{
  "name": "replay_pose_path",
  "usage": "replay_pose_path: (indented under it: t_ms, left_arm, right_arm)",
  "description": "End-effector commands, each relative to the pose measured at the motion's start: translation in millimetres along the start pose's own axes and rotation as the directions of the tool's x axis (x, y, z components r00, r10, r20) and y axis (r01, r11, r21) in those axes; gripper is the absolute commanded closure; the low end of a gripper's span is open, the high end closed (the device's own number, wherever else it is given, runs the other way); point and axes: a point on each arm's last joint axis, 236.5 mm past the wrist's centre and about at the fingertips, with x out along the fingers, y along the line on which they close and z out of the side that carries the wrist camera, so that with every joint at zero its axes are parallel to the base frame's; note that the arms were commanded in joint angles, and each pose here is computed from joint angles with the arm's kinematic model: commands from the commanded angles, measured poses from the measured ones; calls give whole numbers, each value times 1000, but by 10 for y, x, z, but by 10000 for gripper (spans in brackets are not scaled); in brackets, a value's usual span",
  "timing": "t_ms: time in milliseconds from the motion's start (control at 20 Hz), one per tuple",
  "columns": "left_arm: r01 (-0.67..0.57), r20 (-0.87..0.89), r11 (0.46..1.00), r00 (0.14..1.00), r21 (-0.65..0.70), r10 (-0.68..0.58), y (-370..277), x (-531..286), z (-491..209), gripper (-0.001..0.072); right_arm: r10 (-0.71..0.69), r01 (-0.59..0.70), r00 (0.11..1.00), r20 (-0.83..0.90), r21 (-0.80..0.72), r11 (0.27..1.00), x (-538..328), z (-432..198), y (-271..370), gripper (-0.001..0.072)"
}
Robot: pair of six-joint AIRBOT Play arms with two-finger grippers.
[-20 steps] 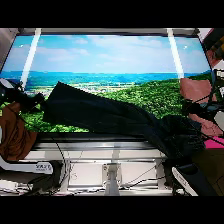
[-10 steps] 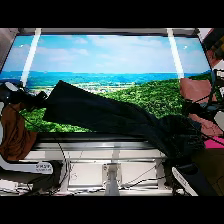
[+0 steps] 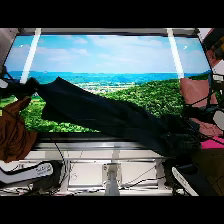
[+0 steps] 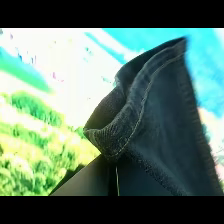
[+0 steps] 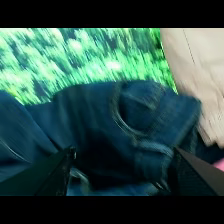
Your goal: Fold the clothes and pants, and hang the long-sleeved shirts on hangers.
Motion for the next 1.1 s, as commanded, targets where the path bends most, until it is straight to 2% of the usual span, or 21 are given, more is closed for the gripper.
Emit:
replay_pose_path:
  t_ms: [0, 150, 300, 350, 400, 700, 900, 950, 1050]
  left_arm:
    - [7, 229, 993, 973, 116, -33, -195, -564, 489, 676]
    - [-80, 380, 975, 925, 206, -4, -202, -1060, 758, 676]
    - [-123, 440, 962, 898, 243, 3, -225, -1358, 827, 676]
    - [-122, 449, 962, 894, 244, -1, -241, -1406, 833, 676]
    - [-122, 453, 962, 892, 245, -2, -248, -1429, 836, 676]
    - [-259, 436, 915, 894, 309, 106, 9, -1422, 798, 676]
    - [-281, 426, 905, 896, 319, 128, 62, -1417, 773, 676]
    - [-280, 425, 905, 896, 319, 128, 61, -1417, 772, 676]
    - [-280, 425, 905, 896, 319, 127, 60, -1415, 771, 676]
  right_arm:
    - [-54, 48, 988, -143, -44, 998, 98, -346, -81, 15]
    - [-67, 52, 968, -241, -69, 996, 243, -631, -55, 32]
    - [23, -45, 938, -347, -58, 997, 212, -897, 168, 48]
    - [71, -92, 935, -348, -45, 995, 193, -896, 278, 99]
    - [114, -135, 928, -354, -34, 990, 160, -904, 376, 117]
    - [299, -327, 815, -496, 30, 944, -137, -1238, 801, 122]
    - [286, -299, 776, -563, 71, 952, -186, -1411, 782, 152]
    - [295, -302, 752, -590, 90, 949, -215, -1486, 812, 170]
    - [330, -307, 725, -605, 145, 941, -240, -1537, 905, 363]
